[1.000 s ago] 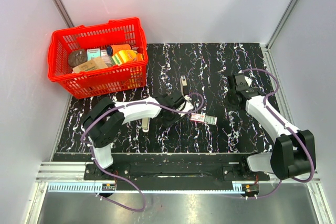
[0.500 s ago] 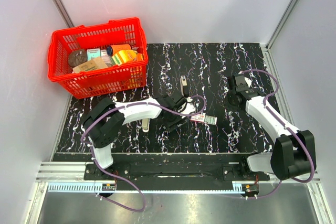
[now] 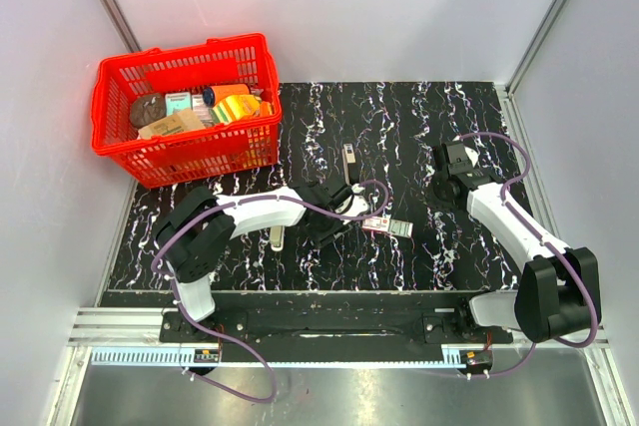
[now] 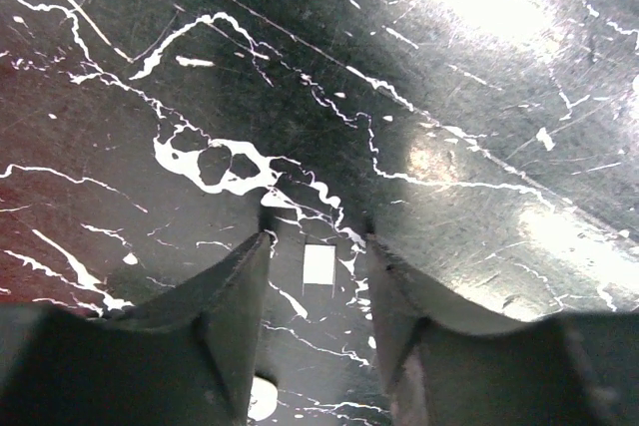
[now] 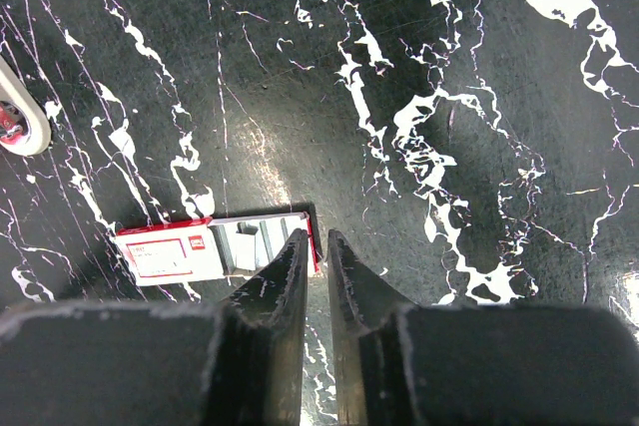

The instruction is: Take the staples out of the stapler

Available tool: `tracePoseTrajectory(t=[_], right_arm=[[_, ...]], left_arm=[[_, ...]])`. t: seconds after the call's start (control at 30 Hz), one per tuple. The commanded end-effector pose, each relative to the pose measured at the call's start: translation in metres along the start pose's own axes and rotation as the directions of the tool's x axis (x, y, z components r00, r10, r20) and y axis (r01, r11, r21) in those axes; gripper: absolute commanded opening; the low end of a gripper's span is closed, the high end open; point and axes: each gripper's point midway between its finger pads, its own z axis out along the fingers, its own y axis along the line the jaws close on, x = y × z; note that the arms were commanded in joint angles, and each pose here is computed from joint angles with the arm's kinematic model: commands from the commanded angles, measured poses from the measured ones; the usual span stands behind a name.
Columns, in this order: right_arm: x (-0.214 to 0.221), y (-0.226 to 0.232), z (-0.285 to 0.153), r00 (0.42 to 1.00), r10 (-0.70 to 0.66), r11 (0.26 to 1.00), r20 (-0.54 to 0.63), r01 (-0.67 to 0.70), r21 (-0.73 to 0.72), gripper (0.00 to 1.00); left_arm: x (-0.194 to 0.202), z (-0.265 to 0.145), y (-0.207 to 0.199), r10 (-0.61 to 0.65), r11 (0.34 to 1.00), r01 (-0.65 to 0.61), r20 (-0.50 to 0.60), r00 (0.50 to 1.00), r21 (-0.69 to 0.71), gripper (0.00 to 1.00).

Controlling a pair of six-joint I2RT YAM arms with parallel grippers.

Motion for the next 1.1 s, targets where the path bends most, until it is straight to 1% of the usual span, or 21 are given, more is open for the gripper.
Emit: tracePoseTrajectory(t=[0.0, 0.07, 0.1, 0.33, 0.37, 0.5, 0.7, 0.8, 0.87, 0.97, 1.07], right_arm=[[-0.004, 0.004, -0.004, 1.000, -0.017, 1.000, 0.020, 0.017, -0.013, 0.18], [-0.004, 0.005, -0.003, 1.000, -0.016, 1.000, 0.018, 0.016, -0.013, 0.18], [-0.004, 0.005, -0.004, 1.000, -0.018, 1.000, 0.019, 0.019, -0.015, 0.18], [-0.006, 0.005, -0.006, 1.000, -0.019, 1.000, 0.024, 0.019, -0.015, 0.18], [-0.006, 0.006, -0.006, 1.000, -0.017, 1.000, 0.025, 0.018, -0.016, 0.18], [-0.007, 0.005, -0.006, 1.000, -0.018, 1.000, 0.024, 0.018, -0.016, 0.18], [-0.008, 0.006, -0.008, 0.999, -0.020, 1.000, 0.028, 0.020, -0.015, 0.18], [-0.007, 0.005, -0.008, 1.000, -0.019, 1.000, 0.024, 0.020, -0.013, 0.18], [-0.007, 0.004, -0.008, 1.000, -0.018, 1.000, 0.023, 0.019, -0.009, 0.18], [-0.008, 0.005, -0.009, 0.999, -0.021, 1.000, 0.026, 0.021, -0.007, 0.18], [-0.010, 0.005, -0.009, 0.999, -0.016, 1.000, 0.030, 0.017, -0.006, 0.18]], left_arm=[[0.009, -0.003, -0.002, -0.016, 1.000, 0.016, -0.015, 1.000, 0.016, 0.43], [0.012, -0.001, 0.000, -0.029, 1.000, 0.030, -0.034, 0.999, 0.004, 0.34], [0.012, 0.000, 0.000, -0.034, 0.999, 0.034, -0.039, 0.999, 0.000, 0.33], [0.021, 0.002, -0.001, -0.040, 0.999, 0.040, -0.059, 0.997, 0.001, 0.33], [0.023, 0.002, 0.002, -0.037, 0.999, 0.036, -0.064, 0.997, -0.022, 0.34], [0.024, 0.002, 0.004, -0.033, 0.999, 0.031, -0.070, 0.997, -0.031, 0.37], [0.028, 0.001, 0.004, -0.031, 0.999, 0.029, -0.078, 0.997, -0.030, 0.36], [0.030, 0.001, 0.003, -0.028, 0.999, 0.026, -0.080, 0.996, -0.025, 0.31], [0.031, -0.001, 0.002, -0.028, 0.999, 0.026, -0.080, 0.996, -0.022, 0.25], [0.035, 0.000, 0.000, -0.023, 1.000, 0.022, -0.088, 0.996, -0.013, 0.23], [0.035, 0.001, -0.002, -0.022, 1.000, 0.022, -0.089, 0.996, -0.001, 0.16]])
